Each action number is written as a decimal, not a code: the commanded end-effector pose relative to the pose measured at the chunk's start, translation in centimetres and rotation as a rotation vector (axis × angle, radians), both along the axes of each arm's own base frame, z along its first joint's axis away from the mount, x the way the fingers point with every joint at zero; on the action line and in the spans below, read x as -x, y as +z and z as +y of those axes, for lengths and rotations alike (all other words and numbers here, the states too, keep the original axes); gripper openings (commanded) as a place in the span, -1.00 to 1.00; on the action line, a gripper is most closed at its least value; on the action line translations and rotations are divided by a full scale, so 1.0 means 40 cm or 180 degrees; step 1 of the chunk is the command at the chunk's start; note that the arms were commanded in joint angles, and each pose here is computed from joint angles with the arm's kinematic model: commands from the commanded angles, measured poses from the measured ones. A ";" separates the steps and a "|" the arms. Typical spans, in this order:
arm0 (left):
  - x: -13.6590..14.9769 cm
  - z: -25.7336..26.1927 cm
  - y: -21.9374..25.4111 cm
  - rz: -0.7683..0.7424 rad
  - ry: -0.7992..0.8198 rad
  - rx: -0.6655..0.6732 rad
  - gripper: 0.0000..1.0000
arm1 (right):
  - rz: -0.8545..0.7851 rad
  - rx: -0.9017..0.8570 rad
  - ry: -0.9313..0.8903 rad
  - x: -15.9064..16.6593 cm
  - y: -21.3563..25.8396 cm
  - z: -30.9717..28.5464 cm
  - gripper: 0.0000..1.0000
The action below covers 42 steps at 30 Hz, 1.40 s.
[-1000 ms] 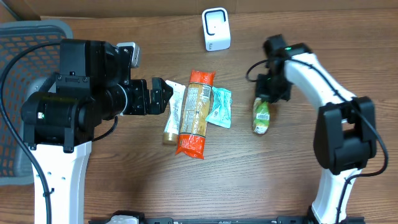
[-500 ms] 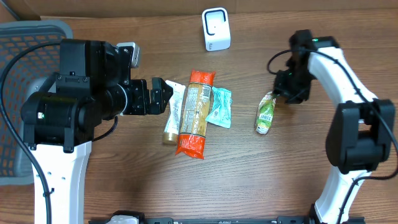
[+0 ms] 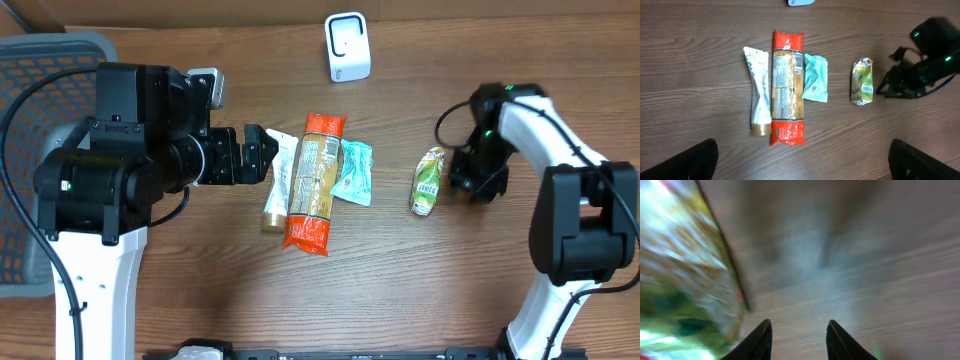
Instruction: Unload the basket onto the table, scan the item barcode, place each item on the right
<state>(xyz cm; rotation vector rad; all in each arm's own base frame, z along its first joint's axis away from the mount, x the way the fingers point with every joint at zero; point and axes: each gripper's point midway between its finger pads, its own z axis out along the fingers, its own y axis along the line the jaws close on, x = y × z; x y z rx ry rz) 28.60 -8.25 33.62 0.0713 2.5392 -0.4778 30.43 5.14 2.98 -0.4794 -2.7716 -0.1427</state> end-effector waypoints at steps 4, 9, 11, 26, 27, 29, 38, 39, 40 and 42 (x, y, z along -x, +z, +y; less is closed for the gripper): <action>-0.002 -0.010 -0.001 -0.0014 -0.0096 -0.0015 0.99 | -0.0039 -0.0253 0.0246 0.033 -0.008 0.105 -0.49; -0.001 -0.009 -0.001 -0.0013 -0.0095 -0.0016 0.99 | -0.0474 -0.0489 0.0530 -0.016 -0.003 0.220 -0.53; -0.002 -0.009 -0.001 -0.0014 -0.0095 -0.0016 0.99 | -0.0669 -0.0525 0.0569 -0.043 -0.002 0.254 -0.53; -0.001 -0.009 -0.001 -0.0013 -0.0095 -0.0016 0.99 | -0.1928 -0.0465 0.0933 -0.297 0.282 0.248 -0.17; -0.001 -0.009 -0.001 -0.0013 -0.0094 -0.0015 0.99 | -0.2051 -0.0403 0.0931 -0.321 0.288 0.245 -0.13; -0.002 -0.009 -0.001 -0.0014 -0.0095 -0.0016 0.99 | -0.2279 -0.0315 0.0927 -0.367 0.288 0.242 -0.06; -0.002 -0.009 -0.001 -0.0014 -0.0095 -0.0016 0.99 | -0.2171 -0.0257 0.1147 -0.428 0.123 0.263 -0.04; -0.002 -0.009 -0.001 -0.0014 -0.0095 -0.0016 0.99 | -0.2102 -0.0251 0.1150 -0.423 0.105 0.261 -0.05; -0.002 -0.009 -0.001 -0.0014 -0.0095 -0.0016 0.99 | -0.2039 -0.0245 0.1185 -0.415 0.093 0.258 -0.05; -0.001 -0.009 -0.001 -0.0013 -0.0095 -0.0016 0.99 | -0.1949 -0.0229 0.1242 -0.401 0.083 0.248 -0.05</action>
